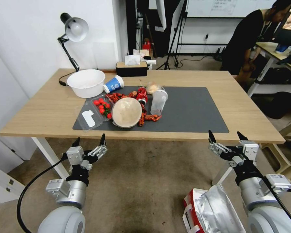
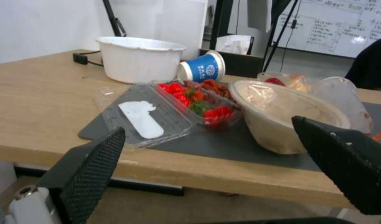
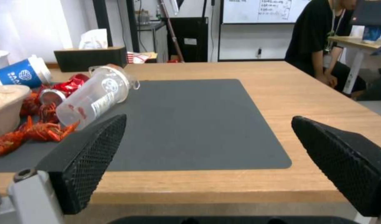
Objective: Pick up the food delivery bag from the floor and place it on the table.
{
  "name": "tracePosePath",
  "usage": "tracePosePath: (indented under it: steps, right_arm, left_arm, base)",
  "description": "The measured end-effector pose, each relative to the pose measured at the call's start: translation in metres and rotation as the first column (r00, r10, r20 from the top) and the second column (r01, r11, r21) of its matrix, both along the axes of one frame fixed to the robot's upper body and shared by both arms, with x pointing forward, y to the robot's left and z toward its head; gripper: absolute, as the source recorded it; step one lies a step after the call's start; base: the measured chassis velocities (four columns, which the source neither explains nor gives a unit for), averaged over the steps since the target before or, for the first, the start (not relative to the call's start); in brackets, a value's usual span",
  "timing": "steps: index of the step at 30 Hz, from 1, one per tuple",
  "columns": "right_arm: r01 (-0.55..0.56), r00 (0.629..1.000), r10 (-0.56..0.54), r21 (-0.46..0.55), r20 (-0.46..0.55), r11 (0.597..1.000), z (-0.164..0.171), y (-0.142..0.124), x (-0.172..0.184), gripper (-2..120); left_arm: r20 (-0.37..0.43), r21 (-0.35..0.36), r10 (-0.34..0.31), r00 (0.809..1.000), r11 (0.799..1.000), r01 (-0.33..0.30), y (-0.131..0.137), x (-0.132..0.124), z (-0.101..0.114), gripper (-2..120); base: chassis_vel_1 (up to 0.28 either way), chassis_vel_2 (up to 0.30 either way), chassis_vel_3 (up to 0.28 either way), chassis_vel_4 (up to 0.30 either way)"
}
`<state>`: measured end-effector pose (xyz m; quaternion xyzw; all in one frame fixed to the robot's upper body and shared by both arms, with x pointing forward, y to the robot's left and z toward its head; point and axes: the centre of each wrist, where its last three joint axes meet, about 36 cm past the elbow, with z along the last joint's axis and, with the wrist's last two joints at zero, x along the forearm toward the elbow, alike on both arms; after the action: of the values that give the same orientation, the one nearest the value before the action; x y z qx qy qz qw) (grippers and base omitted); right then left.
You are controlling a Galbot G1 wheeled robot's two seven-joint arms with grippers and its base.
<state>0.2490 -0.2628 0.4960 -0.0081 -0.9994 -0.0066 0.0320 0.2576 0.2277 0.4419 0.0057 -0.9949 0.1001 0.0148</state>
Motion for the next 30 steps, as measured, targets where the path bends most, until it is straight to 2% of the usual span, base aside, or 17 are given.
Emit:
tracePosePath:
  steps: [30]
  right_arm:
    - [-0.007,1.000,0.007,-0.006,-0.004,1.000,-0.0051,0.0010,0.0002,100]
  left_arm:
    - [0.019,0.014,-0.004,1.000,1.000,0.003,0.0009,0.0023,-0.0090,100]
  base:
    - [0.000,0.000,0.000,0.000]
